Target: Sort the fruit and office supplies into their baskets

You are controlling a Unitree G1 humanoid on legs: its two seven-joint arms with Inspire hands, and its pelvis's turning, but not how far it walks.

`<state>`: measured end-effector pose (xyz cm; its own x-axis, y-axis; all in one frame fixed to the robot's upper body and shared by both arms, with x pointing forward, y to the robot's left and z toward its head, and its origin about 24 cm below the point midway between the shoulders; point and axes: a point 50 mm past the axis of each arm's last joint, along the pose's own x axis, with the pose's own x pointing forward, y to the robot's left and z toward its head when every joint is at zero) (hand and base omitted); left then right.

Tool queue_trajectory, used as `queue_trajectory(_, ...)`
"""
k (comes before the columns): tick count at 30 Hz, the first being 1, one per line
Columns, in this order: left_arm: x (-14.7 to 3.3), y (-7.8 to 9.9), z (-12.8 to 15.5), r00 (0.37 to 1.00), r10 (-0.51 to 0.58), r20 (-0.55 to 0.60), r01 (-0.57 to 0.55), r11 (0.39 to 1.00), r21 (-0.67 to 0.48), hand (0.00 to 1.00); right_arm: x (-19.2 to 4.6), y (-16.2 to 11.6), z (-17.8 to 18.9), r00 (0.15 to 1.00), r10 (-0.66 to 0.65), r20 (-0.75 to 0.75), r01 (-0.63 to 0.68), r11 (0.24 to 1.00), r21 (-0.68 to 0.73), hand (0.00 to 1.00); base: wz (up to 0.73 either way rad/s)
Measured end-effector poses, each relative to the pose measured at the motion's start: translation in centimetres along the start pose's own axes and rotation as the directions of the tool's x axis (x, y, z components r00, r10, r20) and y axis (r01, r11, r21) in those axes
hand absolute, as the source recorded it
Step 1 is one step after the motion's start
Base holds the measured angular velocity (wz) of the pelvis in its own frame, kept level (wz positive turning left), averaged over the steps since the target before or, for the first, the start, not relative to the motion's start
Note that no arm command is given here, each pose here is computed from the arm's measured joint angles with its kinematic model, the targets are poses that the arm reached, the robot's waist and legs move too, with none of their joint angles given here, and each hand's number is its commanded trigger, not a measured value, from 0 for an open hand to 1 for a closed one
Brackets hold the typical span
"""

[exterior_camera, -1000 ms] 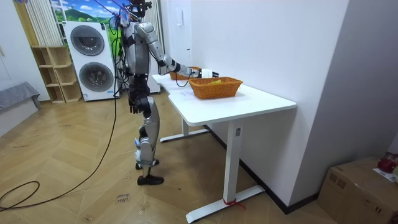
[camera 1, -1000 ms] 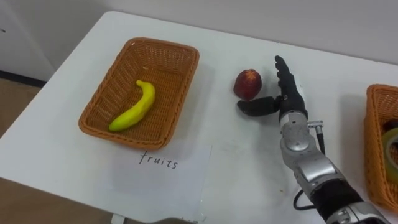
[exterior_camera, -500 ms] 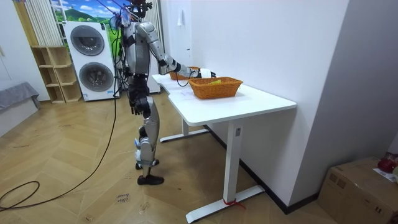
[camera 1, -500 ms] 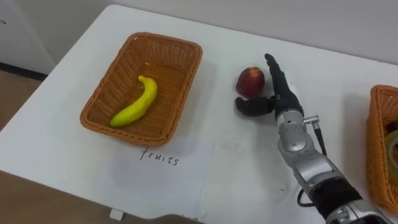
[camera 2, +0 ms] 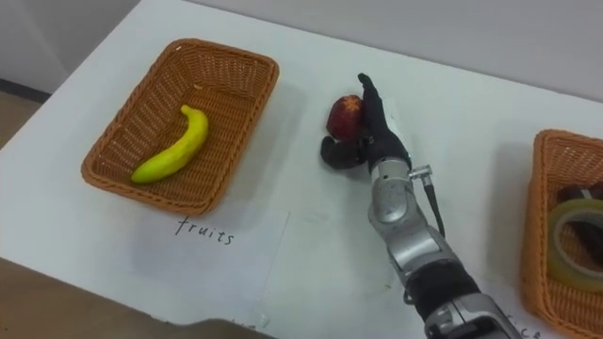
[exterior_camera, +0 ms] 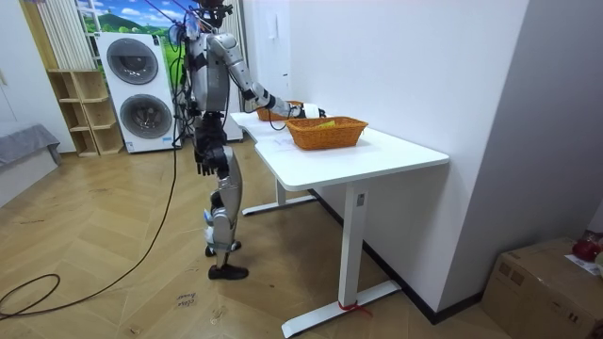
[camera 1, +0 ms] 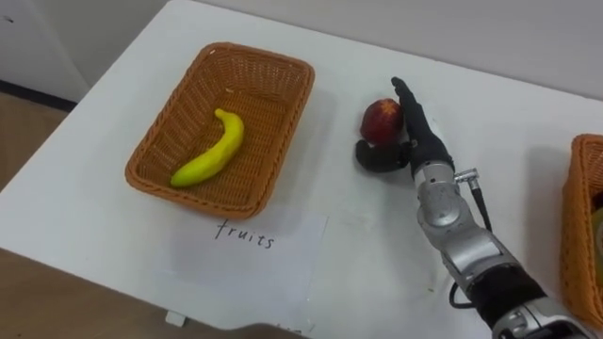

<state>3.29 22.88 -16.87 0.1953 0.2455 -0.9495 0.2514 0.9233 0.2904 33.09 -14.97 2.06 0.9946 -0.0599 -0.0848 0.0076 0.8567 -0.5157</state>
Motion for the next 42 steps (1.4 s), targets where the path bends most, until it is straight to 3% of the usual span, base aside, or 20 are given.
queue_trajectory(7,0.0,-0.1,0.0,1.000,-0.023,0.001,0.023,1.000,-0.001,0.00,0.0,-0.4,-0.6,1.000,-0.006,-0.015,0.006,1.000,-0.017,0.03,0.00)
queue_trajectory(8,0.0,-0.1,0.1,1.000,-0.025,0.001,0.025,1.000,-0.001,0.00,0.1,-0.5,-0.7,1.000,-0.008,-0.018,0.007,1.000,-0.021,0.71,0.00)
queue_trajectory(9,0.0,-0.1,0.0,1.000,-0.026,0.000,0.026,1.000,0.000,0.00,0.2,-0.6,-0.7,1.000,-0.009,-0.022,0.008,1.000,-0.026,1.00,0.00)
queue_trajectory(26,0.1,0.0,0.7,0.999,-0.039,0.018,0.039,0.999,0.010,0.00,1.5,-3.9,-0.4,0.997,-0.082,-0.002,0.081,0.989,-0.127,1.00,0.02)
queue_trajectory(42,0.1,0.6,0.3,1.000,-0.025,0.004,0.025,1.000,-0.002,0.00,1.4,-2.8,0.1,0.998,0.062,0.024,-0.055,0.972,-0.229,1.00,0.00)
